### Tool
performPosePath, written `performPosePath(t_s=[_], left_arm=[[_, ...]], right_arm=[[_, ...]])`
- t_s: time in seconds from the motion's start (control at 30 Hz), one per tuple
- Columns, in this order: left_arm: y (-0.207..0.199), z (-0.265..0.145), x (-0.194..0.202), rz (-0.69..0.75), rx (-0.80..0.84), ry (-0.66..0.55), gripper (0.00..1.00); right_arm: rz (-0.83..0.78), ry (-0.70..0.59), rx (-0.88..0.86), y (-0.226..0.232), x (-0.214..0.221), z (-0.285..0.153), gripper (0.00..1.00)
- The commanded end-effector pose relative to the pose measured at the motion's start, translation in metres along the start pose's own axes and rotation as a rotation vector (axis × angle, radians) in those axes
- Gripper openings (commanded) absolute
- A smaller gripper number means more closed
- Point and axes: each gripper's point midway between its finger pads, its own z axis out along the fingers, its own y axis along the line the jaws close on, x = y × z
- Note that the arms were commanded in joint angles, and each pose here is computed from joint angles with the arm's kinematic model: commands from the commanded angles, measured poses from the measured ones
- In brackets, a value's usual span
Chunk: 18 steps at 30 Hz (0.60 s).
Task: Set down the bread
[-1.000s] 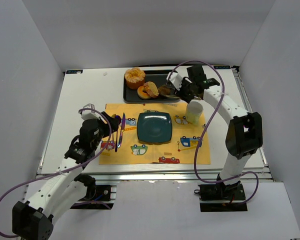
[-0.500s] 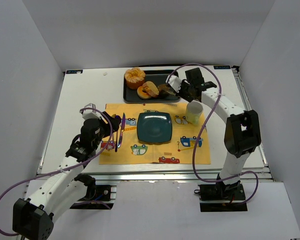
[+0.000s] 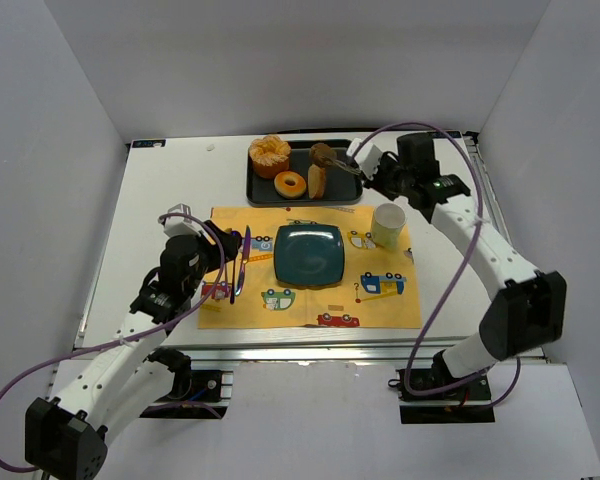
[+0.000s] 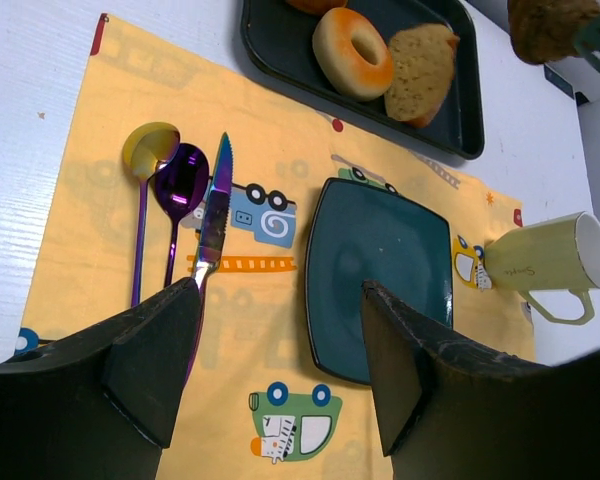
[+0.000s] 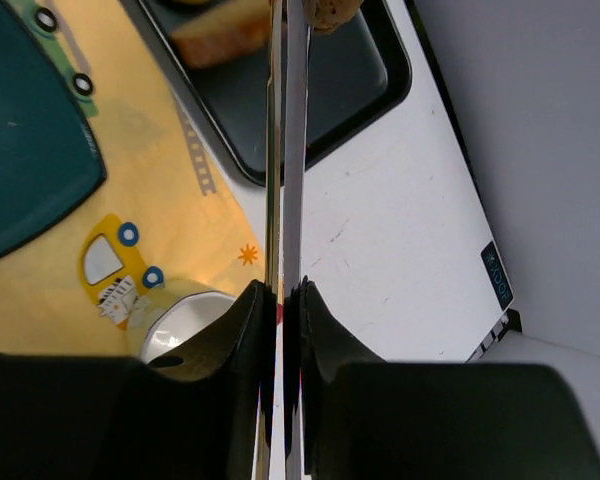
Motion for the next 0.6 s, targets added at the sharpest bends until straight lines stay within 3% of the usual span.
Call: performPosePath(t_s=[0.0, 0.27, 0.57], left_arm=[[-0.012, -0.002, -0.018, 0.001, 0.026, -0.04, 0.75], [-0.011, -0.001, -0.015, 0.003, 0.025, -0.031, 0.75], [-0.013, 0.001, -0.015, 0.006, 0.033, -0.029, 0.75]], right_arm=[[0.004, -0.113, -0.05, 0.019, -0.021, -0.031, 0.0], [-0.006, -0.12, -0.269, 0.106, 0.006, -0.066, 0.0], [0.009, -0.064, -0.331, 0.139, 0.033, -0.064, 0.07]])
